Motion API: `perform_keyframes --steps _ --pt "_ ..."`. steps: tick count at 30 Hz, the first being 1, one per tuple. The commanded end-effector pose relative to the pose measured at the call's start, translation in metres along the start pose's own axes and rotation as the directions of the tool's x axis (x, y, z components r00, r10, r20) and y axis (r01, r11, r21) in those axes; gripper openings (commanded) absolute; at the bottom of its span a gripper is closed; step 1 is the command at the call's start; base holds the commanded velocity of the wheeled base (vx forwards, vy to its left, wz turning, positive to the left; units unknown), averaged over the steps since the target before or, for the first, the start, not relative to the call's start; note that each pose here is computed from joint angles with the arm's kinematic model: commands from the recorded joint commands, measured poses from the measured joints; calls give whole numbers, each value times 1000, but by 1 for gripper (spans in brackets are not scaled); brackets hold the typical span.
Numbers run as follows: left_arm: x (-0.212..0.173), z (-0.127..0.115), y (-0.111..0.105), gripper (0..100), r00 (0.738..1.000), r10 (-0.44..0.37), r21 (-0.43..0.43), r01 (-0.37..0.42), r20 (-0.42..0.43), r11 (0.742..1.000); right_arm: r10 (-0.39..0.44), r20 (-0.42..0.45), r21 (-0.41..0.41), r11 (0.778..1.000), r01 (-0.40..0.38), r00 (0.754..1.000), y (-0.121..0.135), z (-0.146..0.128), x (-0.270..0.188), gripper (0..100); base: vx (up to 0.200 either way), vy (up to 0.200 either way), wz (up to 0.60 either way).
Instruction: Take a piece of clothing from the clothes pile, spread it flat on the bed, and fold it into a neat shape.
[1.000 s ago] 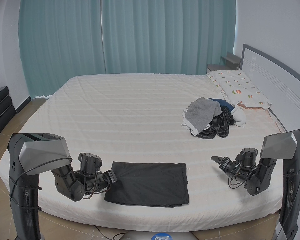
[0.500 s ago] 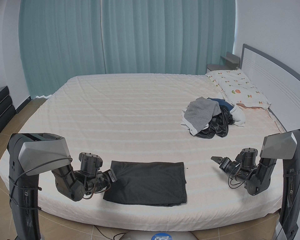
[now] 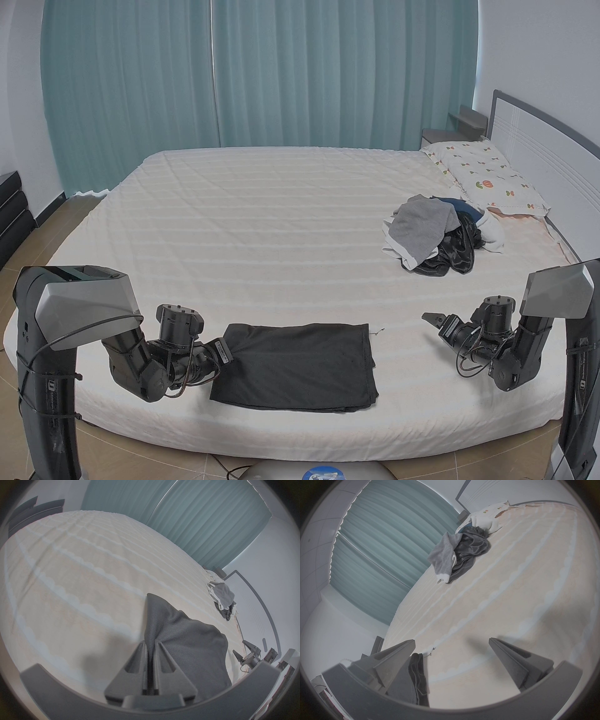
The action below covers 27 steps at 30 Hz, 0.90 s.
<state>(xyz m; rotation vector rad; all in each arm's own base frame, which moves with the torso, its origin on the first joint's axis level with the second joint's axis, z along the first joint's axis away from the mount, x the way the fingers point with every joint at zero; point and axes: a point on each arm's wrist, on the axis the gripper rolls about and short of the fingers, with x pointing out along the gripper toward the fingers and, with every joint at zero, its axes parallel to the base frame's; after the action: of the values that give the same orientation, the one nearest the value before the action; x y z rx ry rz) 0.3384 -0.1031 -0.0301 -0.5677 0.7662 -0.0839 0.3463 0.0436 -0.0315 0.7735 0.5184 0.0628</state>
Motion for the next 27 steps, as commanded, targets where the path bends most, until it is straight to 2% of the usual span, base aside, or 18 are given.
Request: perform_keyframes --steps 1,27 --pt "0 1 1 0 1000 3 -5 -3 2 1000 0 0 1 1000 0 1000 0 0 0 100 0 200 0" --pt "-3 -4 12 0 999 36 -13 -37 -19 999 -5 -3 0 1000 5 1000 -1 -1 -1 100 0 200 0"
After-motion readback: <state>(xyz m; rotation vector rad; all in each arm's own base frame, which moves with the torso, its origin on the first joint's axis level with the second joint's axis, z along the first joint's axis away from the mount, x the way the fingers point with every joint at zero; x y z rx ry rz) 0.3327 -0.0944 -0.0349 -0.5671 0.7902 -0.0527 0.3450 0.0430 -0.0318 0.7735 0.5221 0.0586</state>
